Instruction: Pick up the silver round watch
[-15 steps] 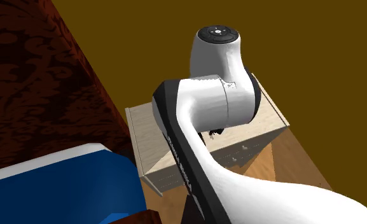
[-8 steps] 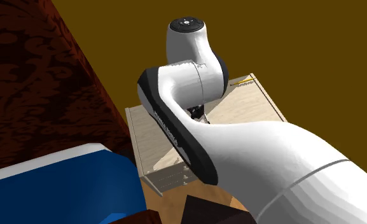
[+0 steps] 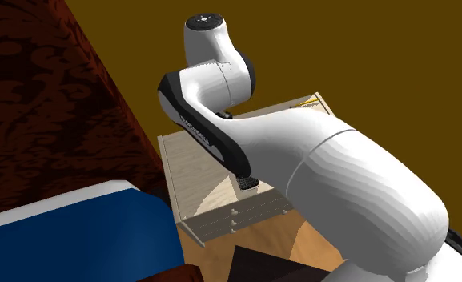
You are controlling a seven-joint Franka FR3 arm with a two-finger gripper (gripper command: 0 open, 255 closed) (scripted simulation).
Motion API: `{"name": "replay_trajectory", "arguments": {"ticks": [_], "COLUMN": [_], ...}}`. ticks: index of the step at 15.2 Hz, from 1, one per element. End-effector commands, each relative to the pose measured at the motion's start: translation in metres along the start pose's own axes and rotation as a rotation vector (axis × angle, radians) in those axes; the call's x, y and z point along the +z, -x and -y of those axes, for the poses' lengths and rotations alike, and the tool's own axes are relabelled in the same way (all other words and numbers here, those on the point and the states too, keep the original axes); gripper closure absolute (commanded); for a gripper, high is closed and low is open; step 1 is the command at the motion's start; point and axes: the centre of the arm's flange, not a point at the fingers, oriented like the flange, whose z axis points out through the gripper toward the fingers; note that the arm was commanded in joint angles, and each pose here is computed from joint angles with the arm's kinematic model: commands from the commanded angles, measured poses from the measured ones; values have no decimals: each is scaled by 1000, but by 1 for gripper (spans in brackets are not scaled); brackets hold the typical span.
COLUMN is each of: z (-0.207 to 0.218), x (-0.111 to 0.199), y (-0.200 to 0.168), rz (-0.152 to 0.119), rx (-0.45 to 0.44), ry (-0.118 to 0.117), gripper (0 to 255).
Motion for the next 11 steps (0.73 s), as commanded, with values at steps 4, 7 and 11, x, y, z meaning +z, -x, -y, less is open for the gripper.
{"name": "replay_trajectory", "arguments": {"ticks": [4,7,11], "z": [6,6,4], "x": [25,38,41], "y": [-2,-2,-1], "rz": [-2,-2,-2], "rx": [5,5,5], "ry": [-1,-1,-1], "gripper": [0,0,255]}}
